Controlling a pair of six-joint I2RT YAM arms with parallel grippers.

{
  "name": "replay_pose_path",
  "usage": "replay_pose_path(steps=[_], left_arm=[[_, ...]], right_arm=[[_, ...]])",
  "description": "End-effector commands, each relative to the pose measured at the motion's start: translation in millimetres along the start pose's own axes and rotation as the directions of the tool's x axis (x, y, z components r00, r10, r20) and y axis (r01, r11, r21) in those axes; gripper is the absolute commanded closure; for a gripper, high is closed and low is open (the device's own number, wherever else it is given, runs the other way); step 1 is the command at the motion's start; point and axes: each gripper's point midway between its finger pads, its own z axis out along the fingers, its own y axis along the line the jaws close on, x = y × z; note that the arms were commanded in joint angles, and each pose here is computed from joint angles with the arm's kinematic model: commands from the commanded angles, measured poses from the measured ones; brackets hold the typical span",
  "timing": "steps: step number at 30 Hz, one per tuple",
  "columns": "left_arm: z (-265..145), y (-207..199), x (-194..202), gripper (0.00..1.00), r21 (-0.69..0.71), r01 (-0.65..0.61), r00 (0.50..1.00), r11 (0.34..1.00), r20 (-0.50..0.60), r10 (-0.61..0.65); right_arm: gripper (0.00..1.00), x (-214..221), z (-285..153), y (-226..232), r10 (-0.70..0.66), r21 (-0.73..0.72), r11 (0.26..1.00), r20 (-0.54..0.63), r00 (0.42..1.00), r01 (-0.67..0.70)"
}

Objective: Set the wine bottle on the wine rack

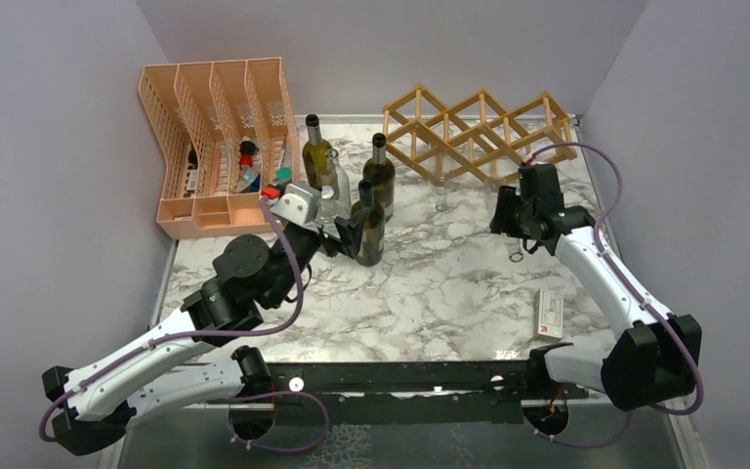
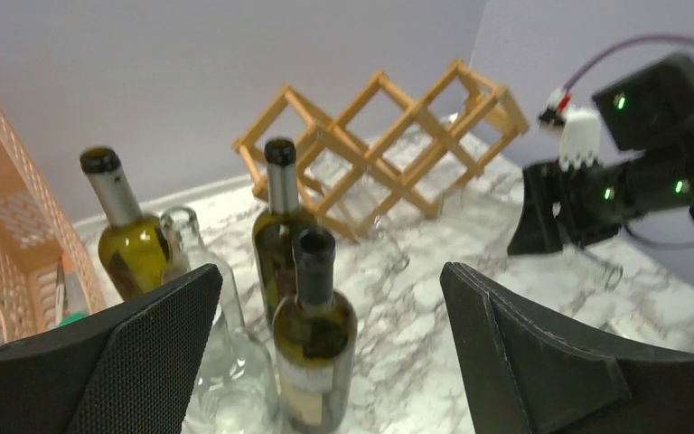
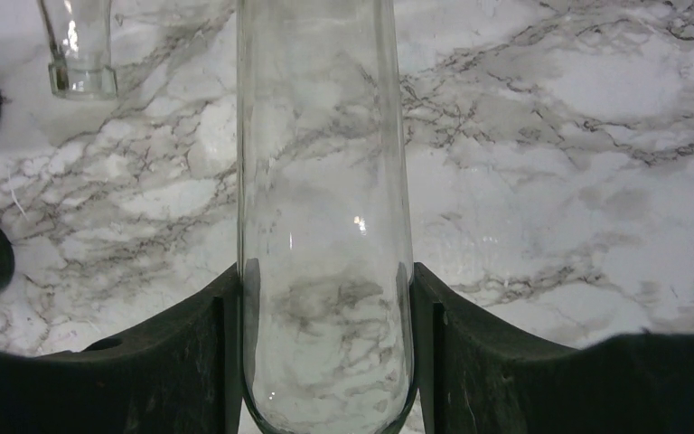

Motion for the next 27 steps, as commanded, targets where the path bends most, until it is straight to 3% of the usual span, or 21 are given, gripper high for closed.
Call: replay_pose_path(steps=[1, 6, 21, 27], left_arm=[[-7.4, 3.3, 37.4, 0.01, -0.019, -0.027, 0.985, 0.999, -0.172, 0.023], [-5.1, 2.6, 45.7, 0.01, -0.021, -0.052, 0.974, 0.998, -0.221, 0.046], [-10.1, -11.4, 51.1, 0.01, 0.084, -0.058, 0.975, 0.995, -0.210, 0.074], [-7.7, -26.2, 54.1, 0.01, 0.161, -0.058, 0.969, 0.985, -0.230, 0.095]], right_arm=[[0.99, -51.0, 16.0, 6.8, 0.070, -0.108, 0.993, 0.121, 0.990, -0.057], [0.99, -63.7, 30.8, 0.3, 0.074, -0.075, 0.995, 0.147, 0.986, -0.064], [0.99, -84.3, 54.1, 4.0, 0.188, -0.110, 0.980, 0.274, 0.943, -0.163], [0.99, -114.0, 71.1, 16.0, 0.258, -0.191, 0.962, 0.383, 0.887, -0.197]])
